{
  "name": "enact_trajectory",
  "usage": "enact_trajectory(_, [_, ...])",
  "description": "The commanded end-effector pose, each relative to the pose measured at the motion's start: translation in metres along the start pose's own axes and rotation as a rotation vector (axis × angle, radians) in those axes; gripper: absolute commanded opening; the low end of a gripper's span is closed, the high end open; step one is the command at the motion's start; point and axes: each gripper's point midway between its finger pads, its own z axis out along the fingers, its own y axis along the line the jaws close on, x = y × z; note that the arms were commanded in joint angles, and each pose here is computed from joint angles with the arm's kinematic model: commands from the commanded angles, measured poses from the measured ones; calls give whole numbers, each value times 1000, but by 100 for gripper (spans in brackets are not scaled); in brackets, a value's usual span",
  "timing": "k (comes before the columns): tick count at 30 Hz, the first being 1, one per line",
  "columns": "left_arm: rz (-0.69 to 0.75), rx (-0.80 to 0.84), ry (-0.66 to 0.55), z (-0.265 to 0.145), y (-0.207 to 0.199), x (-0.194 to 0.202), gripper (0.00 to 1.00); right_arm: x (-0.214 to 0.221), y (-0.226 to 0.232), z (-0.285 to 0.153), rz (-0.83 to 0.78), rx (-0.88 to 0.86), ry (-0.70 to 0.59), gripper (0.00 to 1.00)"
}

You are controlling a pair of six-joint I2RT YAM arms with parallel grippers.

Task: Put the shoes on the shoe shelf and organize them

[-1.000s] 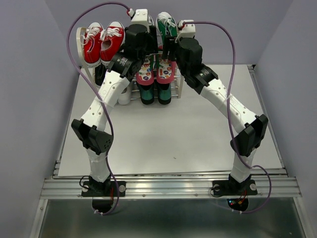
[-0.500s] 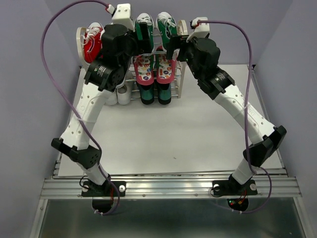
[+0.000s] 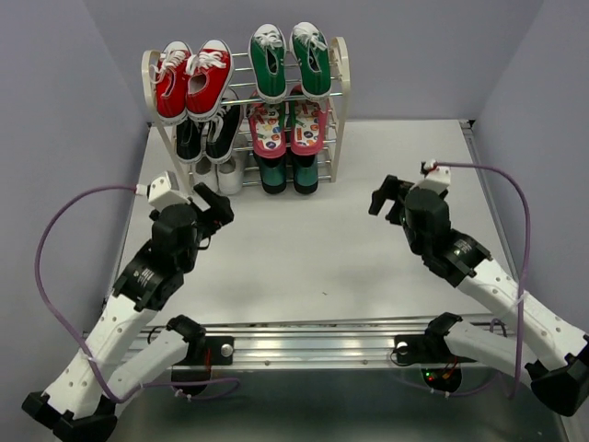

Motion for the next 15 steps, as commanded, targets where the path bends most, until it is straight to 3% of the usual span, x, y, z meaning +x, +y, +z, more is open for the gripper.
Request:
enact_trajectory(1, [-215, -59, 24, 2, 26, 40, 99, 61, -41, -12, 155, 110, 75, 100])
enact_trajectory(8, [-138, -247, 191, 4, 75, 105, 99, 95, -63, -21, 171, 184, 152, 100])
enact_trajectory(15, [-177, -170, 148, -4, 61, 85, 99, 93, -72, -22, 195, 226, 127, 100])
